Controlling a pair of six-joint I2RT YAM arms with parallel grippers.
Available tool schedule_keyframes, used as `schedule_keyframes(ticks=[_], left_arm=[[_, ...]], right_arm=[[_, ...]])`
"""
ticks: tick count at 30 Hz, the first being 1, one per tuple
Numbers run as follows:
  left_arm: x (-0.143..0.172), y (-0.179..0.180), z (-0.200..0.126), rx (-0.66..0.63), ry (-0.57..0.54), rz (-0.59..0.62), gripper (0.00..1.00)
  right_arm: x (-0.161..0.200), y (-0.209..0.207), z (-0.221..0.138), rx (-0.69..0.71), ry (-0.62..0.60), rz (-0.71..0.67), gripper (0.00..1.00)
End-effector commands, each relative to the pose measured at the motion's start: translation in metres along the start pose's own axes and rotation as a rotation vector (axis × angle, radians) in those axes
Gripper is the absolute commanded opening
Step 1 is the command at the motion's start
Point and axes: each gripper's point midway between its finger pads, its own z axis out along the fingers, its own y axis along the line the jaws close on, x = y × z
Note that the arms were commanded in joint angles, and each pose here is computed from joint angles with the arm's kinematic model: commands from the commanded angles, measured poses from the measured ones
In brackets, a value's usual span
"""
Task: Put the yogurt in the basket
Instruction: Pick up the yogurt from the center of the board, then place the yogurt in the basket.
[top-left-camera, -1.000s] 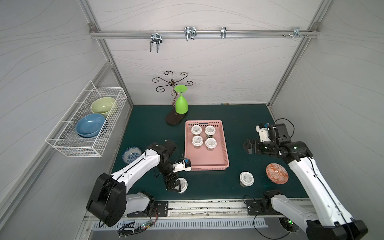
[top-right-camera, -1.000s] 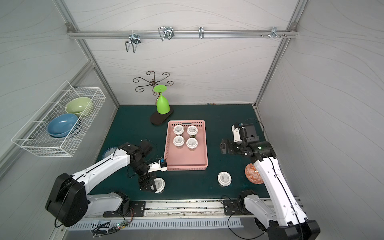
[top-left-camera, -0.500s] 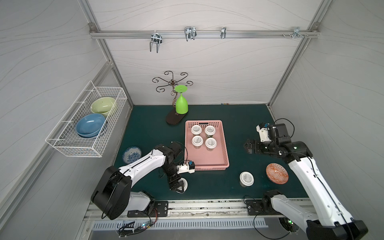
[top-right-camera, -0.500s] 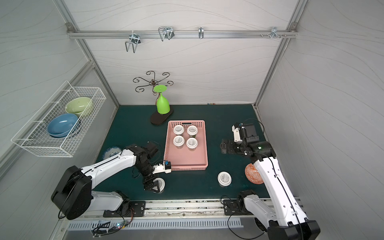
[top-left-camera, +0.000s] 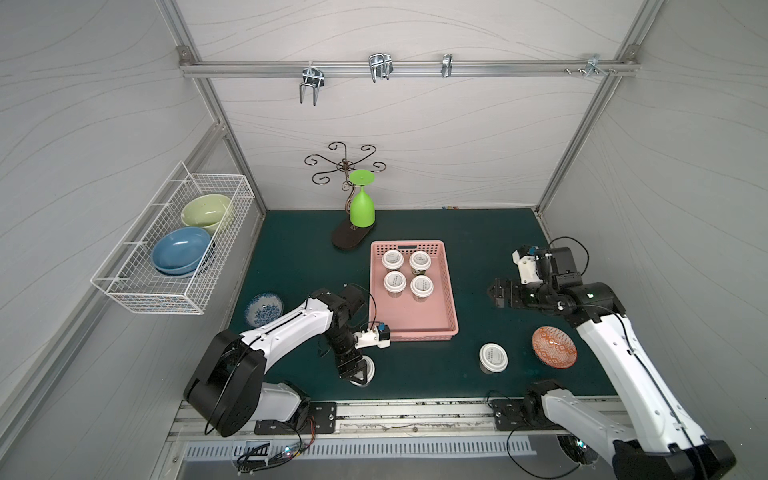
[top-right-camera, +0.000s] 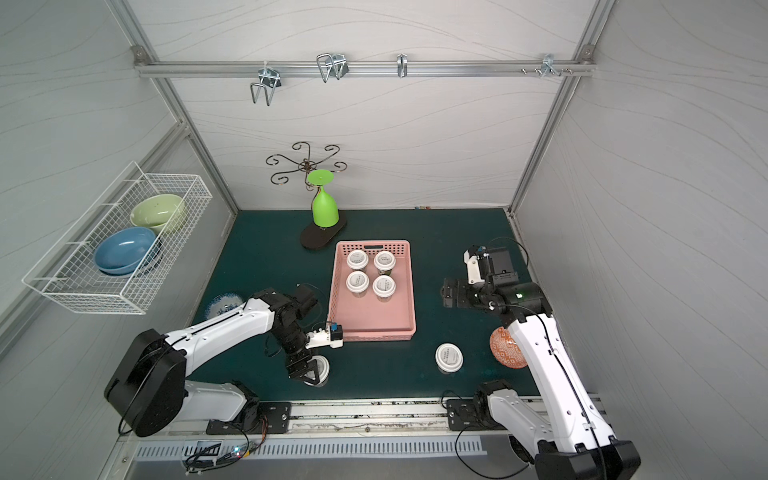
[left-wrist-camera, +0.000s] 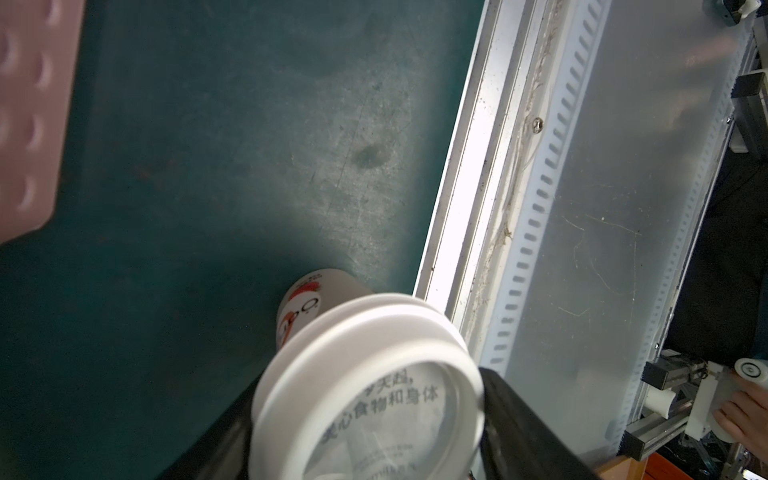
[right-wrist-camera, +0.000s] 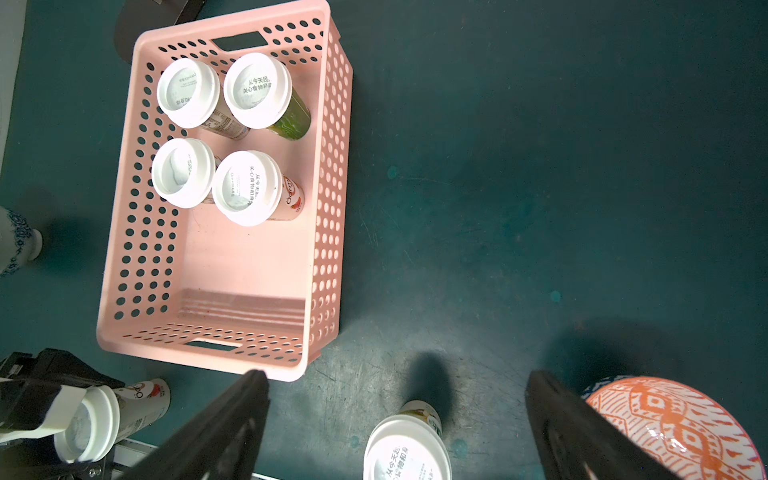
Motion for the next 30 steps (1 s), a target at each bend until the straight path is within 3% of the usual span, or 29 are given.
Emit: schedule_keyframes(ticks=[1, 13, 19, 23, 30], left_arm=[[0.002, -0.007, -0.009, -0.001, 0.010, 0.003, 0.72], [-0.007, -0.047, -0.075, -0.098, -0.063, 0.106, 0.73], [-0.050, -0.057, -0.119, -0.132, -0.180, 0.135, 0.72], [-0.094, -0.038, -0.139, -0.172, -0.262, 0.121, 0.72], [-0.149, 0.024, -0.144, -0.274, -0.307, 0.007, 0.70]], right_arm=[[0.005, -0.003, -0.001, 0.013, 0.014, 0.004, 0.99], [0.021, 0.001, -0.004, -0.025, 0.045, 0.077, 0.99], [0.027, 0.000, -0.001, -0.022, 0.075, 0.122, 0.99], [0.035, 0.003, -0.002, -0.051, 0.095, 0.185, 0.99], [0.048, 0.003, -0.007, -0.095, 0.130, 0.321, 0.99]])
